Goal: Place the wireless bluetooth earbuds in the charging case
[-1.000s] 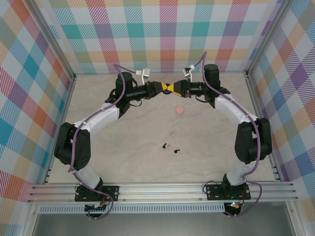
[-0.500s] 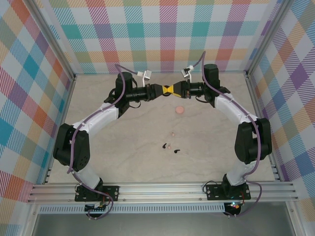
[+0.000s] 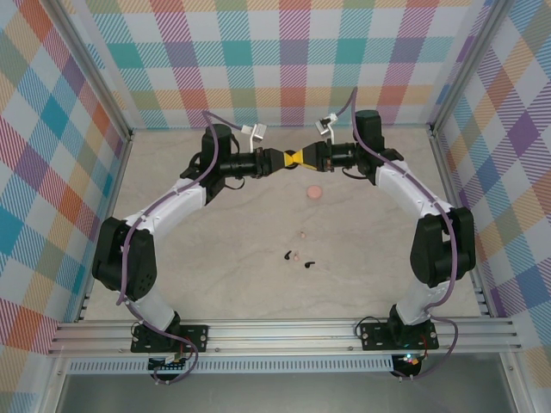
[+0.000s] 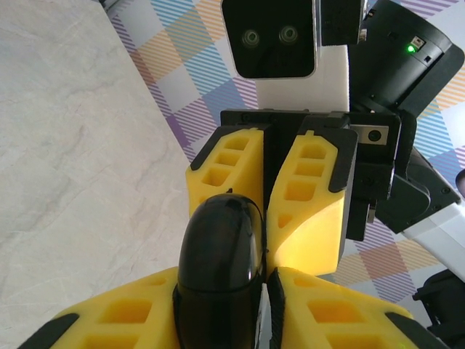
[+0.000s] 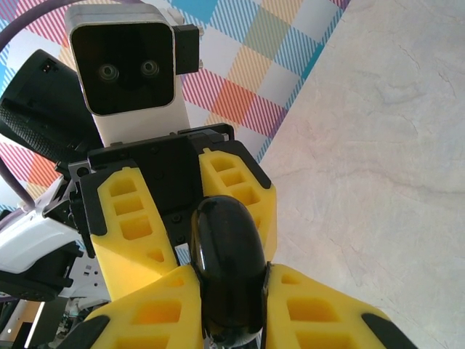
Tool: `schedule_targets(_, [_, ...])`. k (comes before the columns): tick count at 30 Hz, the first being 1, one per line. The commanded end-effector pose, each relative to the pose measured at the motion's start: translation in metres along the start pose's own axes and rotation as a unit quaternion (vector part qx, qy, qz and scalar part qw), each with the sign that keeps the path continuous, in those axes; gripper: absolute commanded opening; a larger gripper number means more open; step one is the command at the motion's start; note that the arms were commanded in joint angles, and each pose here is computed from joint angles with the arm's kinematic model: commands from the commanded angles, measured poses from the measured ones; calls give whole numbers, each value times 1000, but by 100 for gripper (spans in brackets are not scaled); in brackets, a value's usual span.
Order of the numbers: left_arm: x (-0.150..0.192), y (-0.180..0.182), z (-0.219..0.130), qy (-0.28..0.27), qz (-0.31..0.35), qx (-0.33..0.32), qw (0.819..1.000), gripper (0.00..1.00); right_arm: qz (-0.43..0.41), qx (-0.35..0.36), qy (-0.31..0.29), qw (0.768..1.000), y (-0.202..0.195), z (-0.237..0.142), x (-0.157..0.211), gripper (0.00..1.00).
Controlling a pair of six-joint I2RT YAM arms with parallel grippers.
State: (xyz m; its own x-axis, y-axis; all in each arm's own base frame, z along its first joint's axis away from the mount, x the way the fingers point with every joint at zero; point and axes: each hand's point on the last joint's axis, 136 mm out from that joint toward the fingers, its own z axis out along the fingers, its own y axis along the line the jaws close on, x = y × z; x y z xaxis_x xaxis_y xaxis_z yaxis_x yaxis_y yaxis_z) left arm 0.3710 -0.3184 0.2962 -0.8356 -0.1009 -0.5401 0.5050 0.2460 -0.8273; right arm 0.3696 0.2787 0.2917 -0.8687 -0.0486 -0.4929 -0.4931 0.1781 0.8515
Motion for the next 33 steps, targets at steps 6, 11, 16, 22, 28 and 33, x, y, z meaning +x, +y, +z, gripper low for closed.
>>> schedule_targets(6, [-1,-30,0,11,34,30,999,19,-51,-18,21,998,32,13,5,26])
schedule_targets(11, [0,-22,1,13,39,8,999,14,-62,20,2,998,34,7,1,45])
schedule_targets(16, [-9,-19,-7,-24,94,-27,995,13,-75,109,-21,991,25,-7,2,52])
schedule_targets(22, [-15,-34,-18,-72,219,-15,973,14,-107,160,-29,981,35,-25,10,58])
schedule_targets(28, [-8,-52,-20,-68,308,25,949,21,-137,161,-22,977,55,-35,21,61])
schedule_targets(33, [3,-67,-24,-66,377,42,923,21,-151,182,-17,972,58,-38,27,62])
